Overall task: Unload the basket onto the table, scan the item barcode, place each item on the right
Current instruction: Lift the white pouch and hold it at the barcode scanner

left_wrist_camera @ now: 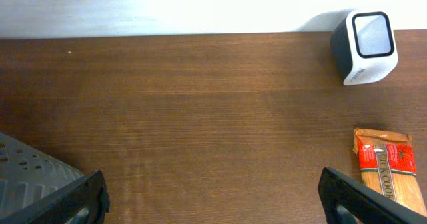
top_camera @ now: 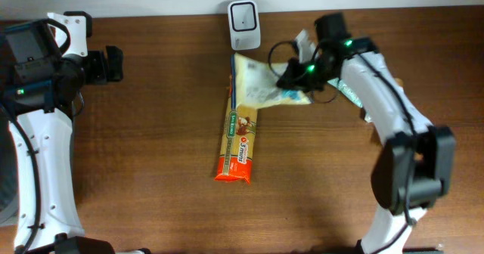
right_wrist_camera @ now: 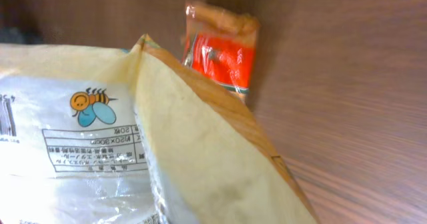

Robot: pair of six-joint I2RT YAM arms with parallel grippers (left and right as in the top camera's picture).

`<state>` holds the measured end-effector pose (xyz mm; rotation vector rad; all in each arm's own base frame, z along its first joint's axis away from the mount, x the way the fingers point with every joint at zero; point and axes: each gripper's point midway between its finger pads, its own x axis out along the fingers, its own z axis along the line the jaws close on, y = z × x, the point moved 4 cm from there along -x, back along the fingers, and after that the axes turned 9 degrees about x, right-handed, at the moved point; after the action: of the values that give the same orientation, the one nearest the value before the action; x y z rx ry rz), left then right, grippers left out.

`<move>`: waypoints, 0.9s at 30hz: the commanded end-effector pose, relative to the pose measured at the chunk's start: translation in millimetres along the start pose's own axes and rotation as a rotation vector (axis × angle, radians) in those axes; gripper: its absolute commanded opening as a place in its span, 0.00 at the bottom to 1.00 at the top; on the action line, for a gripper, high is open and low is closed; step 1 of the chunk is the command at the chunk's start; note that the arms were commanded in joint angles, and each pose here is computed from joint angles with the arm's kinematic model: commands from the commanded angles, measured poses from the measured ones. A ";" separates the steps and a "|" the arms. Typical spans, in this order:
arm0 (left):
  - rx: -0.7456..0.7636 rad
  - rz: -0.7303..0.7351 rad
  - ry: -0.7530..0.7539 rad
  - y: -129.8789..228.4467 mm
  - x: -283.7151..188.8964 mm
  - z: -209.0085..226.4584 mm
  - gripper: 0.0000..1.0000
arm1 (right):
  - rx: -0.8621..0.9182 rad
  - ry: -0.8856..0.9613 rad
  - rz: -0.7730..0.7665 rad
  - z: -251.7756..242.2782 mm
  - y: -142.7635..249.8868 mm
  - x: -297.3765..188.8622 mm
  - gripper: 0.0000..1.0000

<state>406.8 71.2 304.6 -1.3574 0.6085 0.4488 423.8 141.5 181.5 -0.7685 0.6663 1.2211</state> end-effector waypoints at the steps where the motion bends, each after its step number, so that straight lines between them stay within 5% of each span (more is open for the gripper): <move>1: -0.007 -0.018 0.002 -3.7 -6.0 -0.2 0.99 | -0.042 0.369 -0.212 -15.1 -18.3 -59.3 0.04; 9: -0.007 -0.018 0.003 -3.6 -5.9 -0.3 0.99 | -0.148 0.692 -0.307 -9.4 -12.6 -63.6 0.04; 21: -0.007 -0.018 0.003 -3.7 -6.0 -0.3 0.99 | -0.263 0.420 -0.259 53.2 -6.9 -72.9 0.04; 27: -0.008 -0.017 0.003 -3.6 -5.8 -0.2 0.99 | -0.333 0.363 -0.381 85.1 -19.2 -111.4 0.04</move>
<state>406.8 71.2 304.6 -1.3573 0.6080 0.4489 421.2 142.7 288.3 -1.3211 0.6905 0.8885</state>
